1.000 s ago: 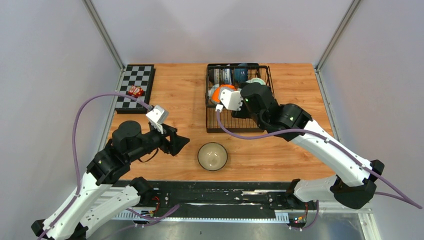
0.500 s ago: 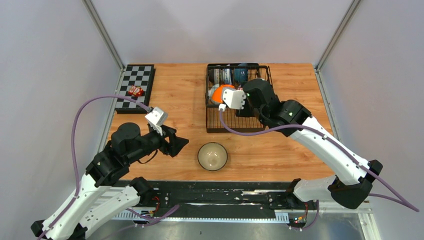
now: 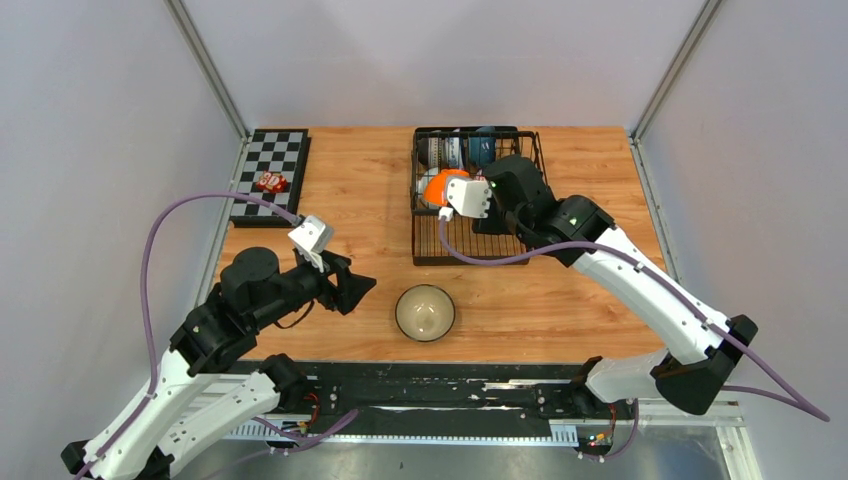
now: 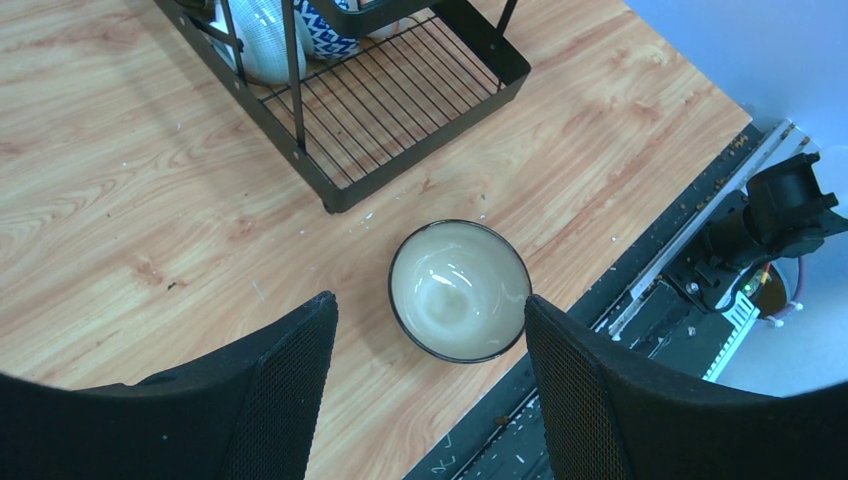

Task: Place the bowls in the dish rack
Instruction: Turn the bowl upside down on the dish rack.

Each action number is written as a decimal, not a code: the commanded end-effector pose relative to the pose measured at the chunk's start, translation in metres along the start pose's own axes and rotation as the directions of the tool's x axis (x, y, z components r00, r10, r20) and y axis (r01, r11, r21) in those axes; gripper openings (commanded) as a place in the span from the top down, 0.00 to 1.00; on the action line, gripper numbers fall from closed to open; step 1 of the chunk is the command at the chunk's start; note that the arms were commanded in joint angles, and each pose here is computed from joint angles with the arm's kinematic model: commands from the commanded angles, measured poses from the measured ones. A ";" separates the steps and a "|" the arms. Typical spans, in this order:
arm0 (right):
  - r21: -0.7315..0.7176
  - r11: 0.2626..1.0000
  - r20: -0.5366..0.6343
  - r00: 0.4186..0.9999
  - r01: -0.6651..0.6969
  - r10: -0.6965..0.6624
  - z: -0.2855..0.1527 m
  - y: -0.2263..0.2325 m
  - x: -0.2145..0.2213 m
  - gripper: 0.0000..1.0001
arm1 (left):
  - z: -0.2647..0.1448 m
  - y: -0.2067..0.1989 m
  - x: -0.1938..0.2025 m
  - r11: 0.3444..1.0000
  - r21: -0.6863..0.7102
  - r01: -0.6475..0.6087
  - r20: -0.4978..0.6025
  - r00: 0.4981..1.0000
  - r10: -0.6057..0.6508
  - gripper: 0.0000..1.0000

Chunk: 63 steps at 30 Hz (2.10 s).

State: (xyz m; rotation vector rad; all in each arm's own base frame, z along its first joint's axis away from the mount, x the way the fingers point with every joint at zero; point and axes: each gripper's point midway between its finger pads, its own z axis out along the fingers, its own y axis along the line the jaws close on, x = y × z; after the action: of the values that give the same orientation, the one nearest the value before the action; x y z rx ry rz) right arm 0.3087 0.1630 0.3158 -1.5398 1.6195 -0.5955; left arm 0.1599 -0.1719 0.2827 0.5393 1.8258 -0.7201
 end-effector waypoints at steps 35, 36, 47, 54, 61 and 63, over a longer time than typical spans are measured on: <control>0.025 1.000 -0.037 0.999 0.002 -0.001 0.025 -0.003 0.006 0.97 | 0.002 0.004 0.008 0.999 -0.018 -0.027 -0.016 1.000 0.026 0.30; 0.029 1.000 -0.038 0.999 -0.001 0.002 0.026 -0.005 0.006 0.97 | 0.002 0.004 0.008 0.999 -0.018 -0.027 -0.015 1.000 0.026 0.30; 0.093 0.995 0.015 0.999 -0.043 0.041 0.012 -0.029 -0.007 0.97 | 0.001 0.006 0.008 0.999 -0.028 -0.028 -0.011 1.000 0.028 0.30; 0.132 0.991 0.021 1.000 -0.024 0.021 0.007 -0.038 -0.012 0.97 | 0.002 0.007 0.008 0.999 -0.030 -0.030 -0.011 1.000 0.029 0.30; 0.148 0.989 0.033 0.999 -0.001 -0.004 0.004 -0.040 -0.019 0.97 | 0.003 0.007 0.010 0.999 -0.029 -0.029 -0.016 0.999 0.029 0.30; 0.138 0.990 0.036 0.999 0.007 -0.012 0.003 -0.036 -0.019 0.97 | 0.003 0.007 0.009 0.999 -0.032 -0.030 -0.014 0.999 0.029 0.30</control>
State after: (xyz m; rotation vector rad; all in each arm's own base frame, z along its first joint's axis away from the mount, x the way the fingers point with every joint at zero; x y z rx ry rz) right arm 0.3300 0.1733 0.3157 -1.5140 1.5811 -0.6338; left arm 0.1635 -0.1691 0.2760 0.5290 1.8379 -0.6846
